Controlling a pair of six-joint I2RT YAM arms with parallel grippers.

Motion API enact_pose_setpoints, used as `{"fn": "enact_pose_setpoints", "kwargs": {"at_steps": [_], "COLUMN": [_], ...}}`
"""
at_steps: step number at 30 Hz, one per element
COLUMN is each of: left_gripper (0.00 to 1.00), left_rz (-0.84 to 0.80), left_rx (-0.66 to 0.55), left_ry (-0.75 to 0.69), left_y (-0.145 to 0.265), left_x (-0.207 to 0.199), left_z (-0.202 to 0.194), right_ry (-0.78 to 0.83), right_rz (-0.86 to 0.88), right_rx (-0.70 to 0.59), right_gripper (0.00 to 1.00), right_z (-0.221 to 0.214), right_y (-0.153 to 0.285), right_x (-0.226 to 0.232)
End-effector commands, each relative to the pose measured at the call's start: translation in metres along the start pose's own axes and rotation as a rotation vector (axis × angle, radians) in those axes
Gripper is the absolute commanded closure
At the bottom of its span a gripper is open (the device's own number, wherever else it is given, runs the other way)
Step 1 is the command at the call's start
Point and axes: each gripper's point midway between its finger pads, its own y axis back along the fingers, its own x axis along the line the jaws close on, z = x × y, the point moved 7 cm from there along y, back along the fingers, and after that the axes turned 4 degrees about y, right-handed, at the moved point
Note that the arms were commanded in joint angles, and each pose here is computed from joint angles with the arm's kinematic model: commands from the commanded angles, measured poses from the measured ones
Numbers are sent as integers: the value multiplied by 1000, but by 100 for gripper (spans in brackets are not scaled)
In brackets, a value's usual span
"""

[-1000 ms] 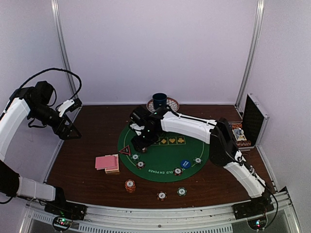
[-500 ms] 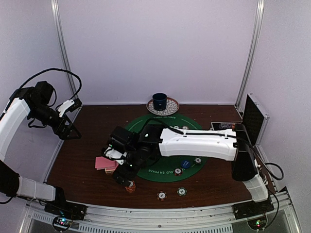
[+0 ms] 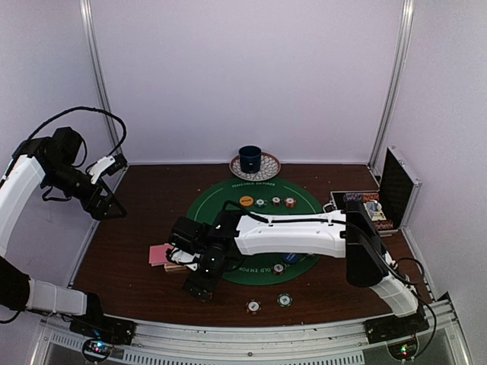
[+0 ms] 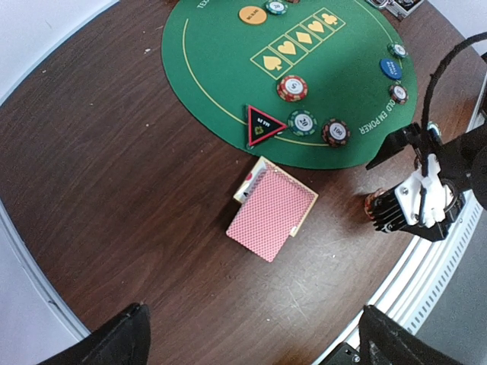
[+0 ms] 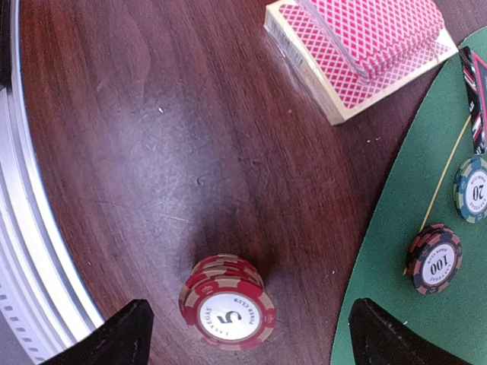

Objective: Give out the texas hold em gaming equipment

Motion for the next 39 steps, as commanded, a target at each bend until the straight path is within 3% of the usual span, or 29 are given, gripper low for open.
{"fn": "enact_pose_setpoints", "kwargs": {"at_steps": [1,7,17,30,39], "left_gripper": [2,3,2,2,2], "left_rz": [-12,-5,-2,7,5], "left_rx": [-23,-25,-24,-26,-26], "left_ry": [-15,-21,-21,-27,-29], "left_y": [2,4,4,6,6], "left_x": [-3,-2,-2,-2,-2], "left_z": [3,4,5,4,4], "right_ry": [6,7,4,4,0], "right_rz": [-20,4,12,32,30], "right_rx": [14,34,29,56,29], "right_gripper": [8,13,34,33,50], "right_z": [1,-3,-3,-8,-4], "right_y": [-8,-15,-17,-26,-14], "right_x": [-5,-3,-3,-1,-2]}}
